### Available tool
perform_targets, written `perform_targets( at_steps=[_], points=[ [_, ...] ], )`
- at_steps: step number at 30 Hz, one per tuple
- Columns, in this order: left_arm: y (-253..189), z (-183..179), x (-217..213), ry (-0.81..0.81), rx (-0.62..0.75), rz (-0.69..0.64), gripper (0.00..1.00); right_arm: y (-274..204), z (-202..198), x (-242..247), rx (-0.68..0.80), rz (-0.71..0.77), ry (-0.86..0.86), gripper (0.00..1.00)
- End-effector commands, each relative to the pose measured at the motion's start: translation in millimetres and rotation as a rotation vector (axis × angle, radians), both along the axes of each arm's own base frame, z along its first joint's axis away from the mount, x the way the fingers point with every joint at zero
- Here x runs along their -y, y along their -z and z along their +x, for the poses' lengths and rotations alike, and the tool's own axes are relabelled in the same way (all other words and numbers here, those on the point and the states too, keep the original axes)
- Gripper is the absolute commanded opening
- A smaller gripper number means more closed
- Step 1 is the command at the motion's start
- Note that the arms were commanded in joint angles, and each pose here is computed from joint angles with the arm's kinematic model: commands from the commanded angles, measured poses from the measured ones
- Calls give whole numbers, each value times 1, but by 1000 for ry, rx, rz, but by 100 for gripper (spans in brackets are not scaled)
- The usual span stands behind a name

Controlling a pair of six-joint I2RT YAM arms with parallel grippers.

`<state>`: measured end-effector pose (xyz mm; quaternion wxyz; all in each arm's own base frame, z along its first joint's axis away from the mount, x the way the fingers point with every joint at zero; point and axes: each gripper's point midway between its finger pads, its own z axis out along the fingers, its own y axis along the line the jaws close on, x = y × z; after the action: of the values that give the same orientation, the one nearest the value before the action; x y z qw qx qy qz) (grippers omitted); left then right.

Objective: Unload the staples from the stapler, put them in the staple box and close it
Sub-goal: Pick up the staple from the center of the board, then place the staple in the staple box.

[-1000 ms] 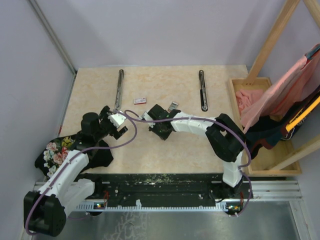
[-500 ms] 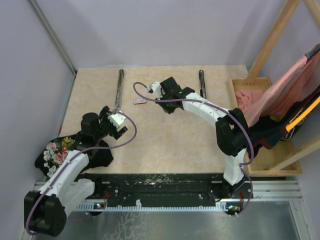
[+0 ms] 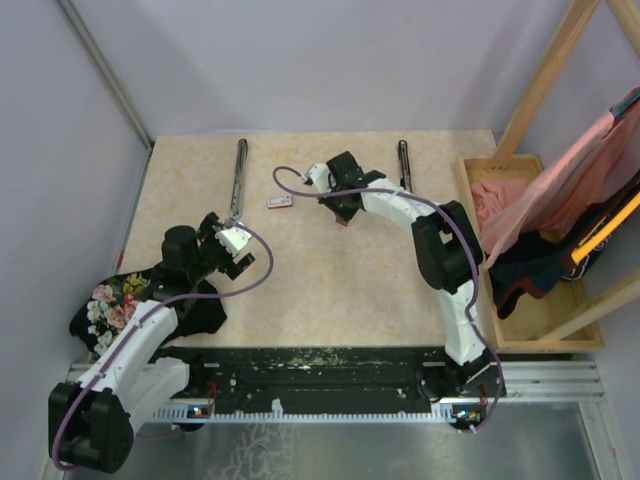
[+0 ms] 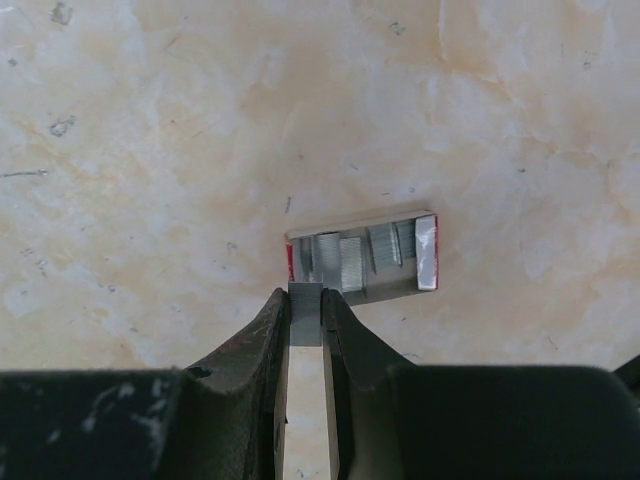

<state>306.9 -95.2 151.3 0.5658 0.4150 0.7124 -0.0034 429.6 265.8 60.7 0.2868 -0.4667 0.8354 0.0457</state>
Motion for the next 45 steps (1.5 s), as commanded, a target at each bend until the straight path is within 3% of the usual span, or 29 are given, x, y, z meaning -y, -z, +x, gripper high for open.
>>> perform_targets(
  at_steps=[1,34,45],
  points=[
    [-1,0,-1,-1,8,-16,100,-29,37,-9,115,61,-12,15],
    [4,0,-2,-3,-5,-14,99,5,50,7,94,23,-15,15],
    [5,1,-1,-2,-10,-16,99,-1,49,2,79,42,-26,21]
  ],
)
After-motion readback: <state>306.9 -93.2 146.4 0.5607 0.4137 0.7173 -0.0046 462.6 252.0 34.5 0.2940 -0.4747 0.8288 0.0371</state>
